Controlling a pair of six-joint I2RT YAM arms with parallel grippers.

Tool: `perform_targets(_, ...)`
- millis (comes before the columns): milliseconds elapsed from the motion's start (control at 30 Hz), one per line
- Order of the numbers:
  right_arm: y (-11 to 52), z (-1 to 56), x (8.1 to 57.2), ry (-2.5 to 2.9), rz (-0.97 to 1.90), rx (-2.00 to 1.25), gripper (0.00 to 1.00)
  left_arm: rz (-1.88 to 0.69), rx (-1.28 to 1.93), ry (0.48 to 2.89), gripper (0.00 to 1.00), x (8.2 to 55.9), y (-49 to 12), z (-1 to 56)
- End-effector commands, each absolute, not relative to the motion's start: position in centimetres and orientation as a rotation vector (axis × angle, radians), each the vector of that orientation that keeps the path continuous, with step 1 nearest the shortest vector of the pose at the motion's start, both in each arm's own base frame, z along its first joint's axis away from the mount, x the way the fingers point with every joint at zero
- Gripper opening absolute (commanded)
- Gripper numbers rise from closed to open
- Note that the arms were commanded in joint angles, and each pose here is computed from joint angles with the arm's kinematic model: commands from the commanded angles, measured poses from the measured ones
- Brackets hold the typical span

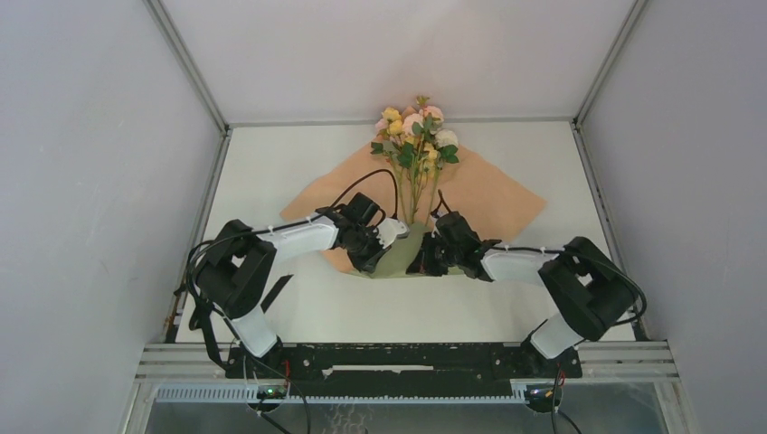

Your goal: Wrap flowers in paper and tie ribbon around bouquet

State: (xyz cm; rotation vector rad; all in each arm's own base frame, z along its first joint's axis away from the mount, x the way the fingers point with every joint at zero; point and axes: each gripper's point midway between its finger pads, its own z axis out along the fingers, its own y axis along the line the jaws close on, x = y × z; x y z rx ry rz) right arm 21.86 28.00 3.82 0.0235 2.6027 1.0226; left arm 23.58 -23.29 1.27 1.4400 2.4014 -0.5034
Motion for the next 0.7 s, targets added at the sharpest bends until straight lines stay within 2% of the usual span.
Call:
perform_targets(0, 27.2, 3.1, 24.4, 2.592, 0.976, 0.21, 0.0, -0.372, 1.469, 2.625, 0.13, 21.1, -18.8, -1.9)
perform_targets(167, 22.5, 0.8, 22.2, 2.665, 0.743, 0.304, 0.0, -0.367, 1.466, 2.626, 0.13, 21.2, -18.9, -1.9)
perform_targets(400, 14.3, 0.9, 20.6, 2.634, 0.467, 0.47, 0.0, -0.363, 1.465, 2.63, 0.13, 21.3, -18.8, -1.9)
perform_targets(667, 8.0, 6.3, 21.3, 2.44, 0.391, 0.561, 0.0, -0.359, 1.466, 2.633, 0.14, 21.3, -18.8, -2.0)
